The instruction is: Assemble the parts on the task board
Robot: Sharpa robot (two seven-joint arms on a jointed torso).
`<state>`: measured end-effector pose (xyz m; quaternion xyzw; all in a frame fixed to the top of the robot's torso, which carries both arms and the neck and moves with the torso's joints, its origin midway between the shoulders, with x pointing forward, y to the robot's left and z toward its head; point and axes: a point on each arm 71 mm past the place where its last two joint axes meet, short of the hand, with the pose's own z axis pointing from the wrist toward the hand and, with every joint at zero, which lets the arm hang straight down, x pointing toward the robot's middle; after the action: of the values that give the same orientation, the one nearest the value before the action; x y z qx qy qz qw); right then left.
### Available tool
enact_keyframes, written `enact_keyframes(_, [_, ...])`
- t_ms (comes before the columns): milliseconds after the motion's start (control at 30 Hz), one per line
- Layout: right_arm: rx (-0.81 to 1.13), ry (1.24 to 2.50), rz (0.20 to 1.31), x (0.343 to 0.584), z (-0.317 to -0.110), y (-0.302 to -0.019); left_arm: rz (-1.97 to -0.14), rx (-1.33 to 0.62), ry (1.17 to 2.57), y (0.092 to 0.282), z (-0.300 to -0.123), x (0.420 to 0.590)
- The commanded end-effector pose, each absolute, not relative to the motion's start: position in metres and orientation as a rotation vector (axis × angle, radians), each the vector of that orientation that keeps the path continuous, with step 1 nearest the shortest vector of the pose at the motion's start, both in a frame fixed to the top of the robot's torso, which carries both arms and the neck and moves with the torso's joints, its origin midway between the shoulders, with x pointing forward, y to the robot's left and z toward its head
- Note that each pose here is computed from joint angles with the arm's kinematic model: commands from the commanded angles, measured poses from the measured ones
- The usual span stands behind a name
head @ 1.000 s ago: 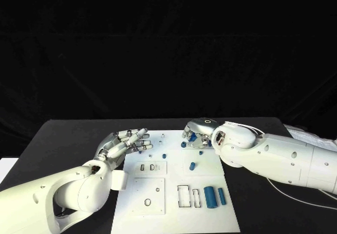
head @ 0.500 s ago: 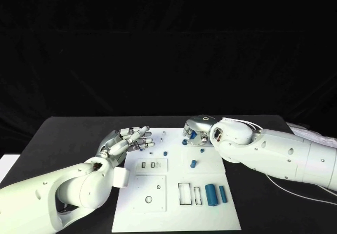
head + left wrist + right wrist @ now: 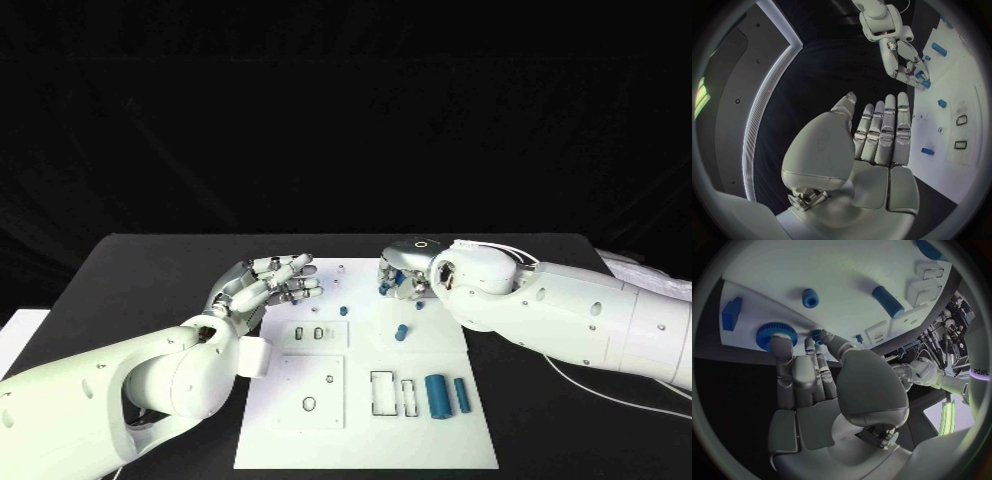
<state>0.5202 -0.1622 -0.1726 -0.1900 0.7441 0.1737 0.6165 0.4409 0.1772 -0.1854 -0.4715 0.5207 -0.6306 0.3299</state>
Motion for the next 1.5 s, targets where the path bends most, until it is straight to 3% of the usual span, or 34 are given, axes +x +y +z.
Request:
enact_keyframes(33, [-0.472,1.742,0.393,0.52,-0.176,-0.159,-1.67,-1.236,1.364,0.175,-0.184,0.441])
enact_keyframes(700, [-0.475,1.751,0.388,0.523,-0.179,-0.155,-1.659,-1.251,1.369,0.177,-0.185,0.443])
enact_keyframes(1000, [-0.4,1.604,0.453,0.521,-0.167,-0.155,-1.655,-1.254,1.369,0.179,-0.186,0.444])
enact_keyframes(1500, [-0.342,1.482,0.452,0.531,-0.156,-0.136,-1.676,-1.251,1.373,0.177,-0.184,0.443])
